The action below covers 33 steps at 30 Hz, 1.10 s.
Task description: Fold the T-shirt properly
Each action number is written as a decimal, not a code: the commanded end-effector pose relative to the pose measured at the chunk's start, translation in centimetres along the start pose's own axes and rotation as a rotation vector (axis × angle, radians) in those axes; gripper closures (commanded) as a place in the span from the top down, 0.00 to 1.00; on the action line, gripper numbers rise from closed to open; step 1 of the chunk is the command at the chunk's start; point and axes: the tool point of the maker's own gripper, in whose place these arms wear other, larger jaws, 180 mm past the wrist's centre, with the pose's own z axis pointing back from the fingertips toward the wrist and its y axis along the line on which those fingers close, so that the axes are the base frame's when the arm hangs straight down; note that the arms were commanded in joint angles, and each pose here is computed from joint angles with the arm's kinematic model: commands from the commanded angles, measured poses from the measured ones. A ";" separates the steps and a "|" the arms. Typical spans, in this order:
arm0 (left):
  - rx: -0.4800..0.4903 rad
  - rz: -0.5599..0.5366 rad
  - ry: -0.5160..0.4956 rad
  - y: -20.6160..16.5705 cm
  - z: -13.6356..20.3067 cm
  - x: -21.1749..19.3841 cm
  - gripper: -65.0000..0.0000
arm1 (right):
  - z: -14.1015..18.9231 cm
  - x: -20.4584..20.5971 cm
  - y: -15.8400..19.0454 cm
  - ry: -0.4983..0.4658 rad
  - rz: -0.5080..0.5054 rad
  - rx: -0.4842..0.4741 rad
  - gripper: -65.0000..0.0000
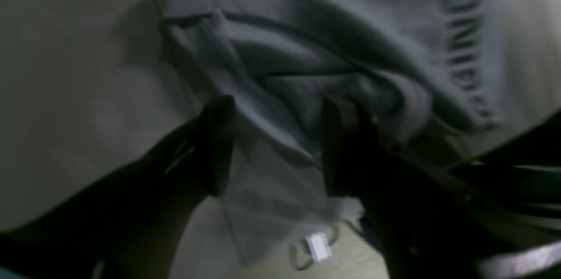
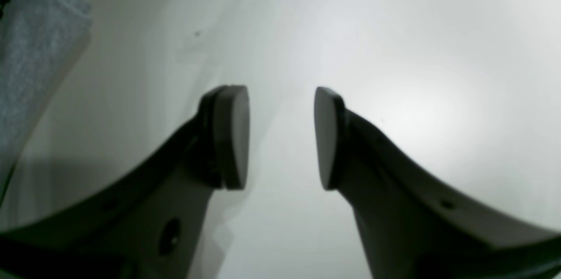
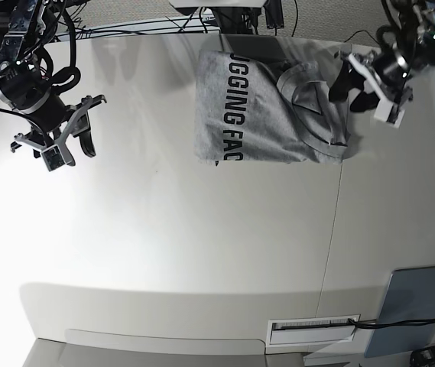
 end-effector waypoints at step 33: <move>0.034 0.157 0.106 1.2 -0.3 -5.3 0.00 | 0.3 1.0 -0.4 -0.035 0.018 -0.013 0.38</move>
